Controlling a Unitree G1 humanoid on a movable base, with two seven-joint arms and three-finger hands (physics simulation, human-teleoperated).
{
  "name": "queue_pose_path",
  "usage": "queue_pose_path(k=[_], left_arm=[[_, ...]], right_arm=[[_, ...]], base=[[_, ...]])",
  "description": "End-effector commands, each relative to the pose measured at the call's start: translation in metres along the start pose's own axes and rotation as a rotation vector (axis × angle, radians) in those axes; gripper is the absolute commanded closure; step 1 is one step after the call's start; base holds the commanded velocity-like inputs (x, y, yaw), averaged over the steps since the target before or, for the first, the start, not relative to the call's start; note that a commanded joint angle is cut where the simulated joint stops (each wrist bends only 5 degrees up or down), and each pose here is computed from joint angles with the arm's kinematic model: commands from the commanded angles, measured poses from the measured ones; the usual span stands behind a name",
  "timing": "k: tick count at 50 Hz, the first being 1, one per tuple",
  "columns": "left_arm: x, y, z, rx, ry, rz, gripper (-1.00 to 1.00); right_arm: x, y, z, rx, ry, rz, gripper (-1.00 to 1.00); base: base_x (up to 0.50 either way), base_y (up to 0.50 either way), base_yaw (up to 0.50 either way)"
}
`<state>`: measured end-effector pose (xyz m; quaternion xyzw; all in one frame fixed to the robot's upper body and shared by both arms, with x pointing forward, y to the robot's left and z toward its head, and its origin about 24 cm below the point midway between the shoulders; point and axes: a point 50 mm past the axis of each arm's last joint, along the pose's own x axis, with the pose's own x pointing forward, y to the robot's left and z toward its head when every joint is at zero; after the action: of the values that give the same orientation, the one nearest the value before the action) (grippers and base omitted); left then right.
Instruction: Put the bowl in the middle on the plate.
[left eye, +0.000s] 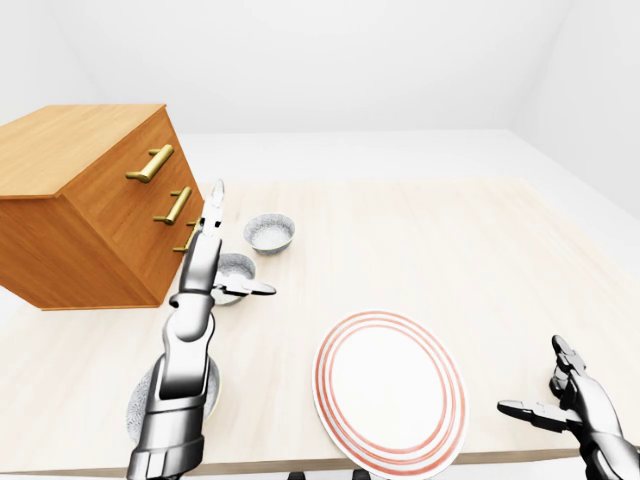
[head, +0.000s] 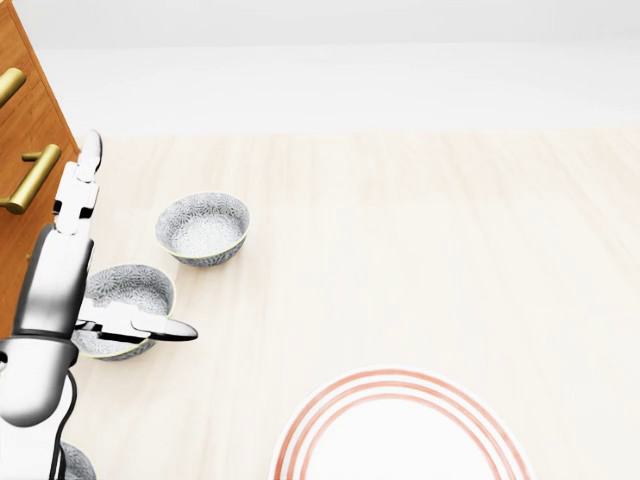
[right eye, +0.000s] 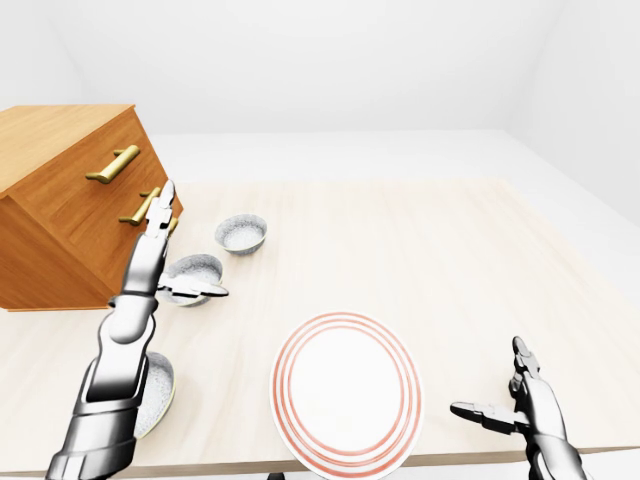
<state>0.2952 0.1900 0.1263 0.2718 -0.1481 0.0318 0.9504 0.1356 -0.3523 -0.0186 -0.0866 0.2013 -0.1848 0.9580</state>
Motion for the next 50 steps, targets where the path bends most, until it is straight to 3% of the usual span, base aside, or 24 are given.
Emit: queue_pose_path(k=[1,6,11,15,17,29,30,39,50], left_arm=[[0.003,0.009,0.013,0.205,-0.043,-0.039,-1.00],[0.002,0.011,0.020,0.345,-0.095,-0.037,-1.00],[0.000,0.009,0.010,0.427,-0.055,-0.045,-1.00],[-0.001,0.009,0.002,0.443,-0.021,-0.047,-1.00],[-0.001,0.013,0.002,0.501,-0.019,-0.057,-1.00],[-0.007,0.012,0.003,0.507,-0.006,-0.102,-1.00],[-0.004,0.016,0.010,0.510,-0.033,-0.059,-1.00],[-0.007,0.013,0.006,0.540,-0.018,-0.077,-1.00],[-0.007,0.012,0.006,0.584,-0.025,-0.040,-1.00]], right_arm=[[0.001,0.008,-0.009,-0.010,0.045,0.026,-1.00],[0.001,0.007,-0.010,-0.019,0.050,0.022,-1.00],[0.001,0.007,-0.011,-0.024,0.058,0.019,-1.00],[0.003,0.007,-0.014,-0.028,0.074,0.014,-1.00],[0.002,0.007,-0.013,-0.033,0.070,0.013,-1.00],[0.003,0.007,-0.016,-0.045,0.086,0.006,-1.00],[0.002,0.007,-0.013,-0.050,0.074,0.006,-1.00],[0.003,0.007,-0.017,-0.052,0.094,0.002,-1.00],[0.003,0.007,-0.017,-0.057,0.092,0.001,-1.00]], base=[[0.00,0.00,0.01],[0.00,0.00,0.00],[0.00,0.00,0.00],[0.00,0.00,0.00],[0.00,0.00,0.00],[0.00,0.00,0.00],[0.00,0.00,0.00],[0.00,0.00,0.00],[0.00,0.00,0.00]])
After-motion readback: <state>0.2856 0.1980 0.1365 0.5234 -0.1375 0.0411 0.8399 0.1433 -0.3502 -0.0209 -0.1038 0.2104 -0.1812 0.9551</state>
